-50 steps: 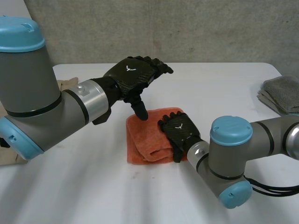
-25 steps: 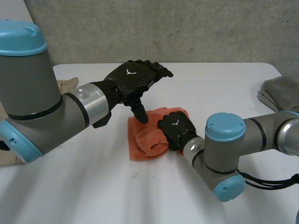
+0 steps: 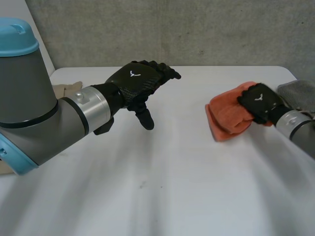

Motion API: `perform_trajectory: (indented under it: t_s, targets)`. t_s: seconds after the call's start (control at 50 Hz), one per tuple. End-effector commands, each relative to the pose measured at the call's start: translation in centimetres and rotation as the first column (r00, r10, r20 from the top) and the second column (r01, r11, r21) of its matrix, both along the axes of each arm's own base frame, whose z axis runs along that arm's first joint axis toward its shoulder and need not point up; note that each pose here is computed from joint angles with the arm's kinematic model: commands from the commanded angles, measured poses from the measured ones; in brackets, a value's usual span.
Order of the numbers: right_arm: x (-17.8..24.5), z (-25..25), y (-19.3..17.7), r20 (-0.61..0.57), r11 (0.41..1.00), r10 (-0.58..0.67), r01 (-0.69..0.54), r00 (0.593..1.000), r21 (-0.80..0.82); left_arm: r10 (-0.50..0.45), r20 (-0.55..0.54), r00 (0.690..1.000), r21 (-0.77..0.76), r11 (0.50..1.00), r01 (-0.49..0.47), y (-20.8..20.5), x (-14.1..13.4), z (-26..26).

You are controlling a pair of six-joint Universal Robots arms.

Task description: Fold the laundry.

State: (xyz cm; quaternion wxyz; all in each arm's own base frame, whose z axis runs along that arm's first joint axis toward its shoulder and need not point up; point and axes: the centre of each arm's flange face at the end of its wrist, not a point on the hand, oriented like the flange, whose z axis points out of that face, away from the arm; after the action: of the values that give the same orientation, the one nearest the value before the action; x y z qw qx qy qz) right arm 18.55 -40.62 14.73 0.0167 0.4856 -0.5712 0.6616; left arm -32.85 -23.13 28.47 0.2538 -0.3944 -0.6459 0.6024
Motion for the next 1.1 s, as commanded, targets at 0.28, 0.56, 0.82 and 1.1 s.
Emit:
perform_trajectory:
  t_s: [0.28, 0.56, 0.82, 1.1]
  targets:
    - [-5.3, 15.0, -10.9, 0.340, 0.944, 0.079, 0.039, 0.937, -0.328, -0.001, -0.018, 1.000, -0.008, 1.000, 0.001, 0.2, -0.2, 0.6]
    - [-14.5, 9.4, -14.0, 0.351, 0.977, 0.086, -0.010, 0.933, -0.213, 0.001, -0.043, 0.999, -0.015, 1.000, -0.002, 0.4, -0.1, 1.4]
    - [-24.2, -1.4, -13.4, 0.392, 0.997, -0.074, 0.074, 0.917, 0.015, 0.032, -0.033, 0.999, -0.006, 0.999, -0.032, 0.2, -0.1, 1.0]
    - [-24.9, 0.9, -10.7, 0.369, 0.986, -0.162, 0.139, 0.915, 0.089, 0.032, -0.034, 0.999, -0.005, 0.999, -0.032, 0.3, 0.0, 1.1]
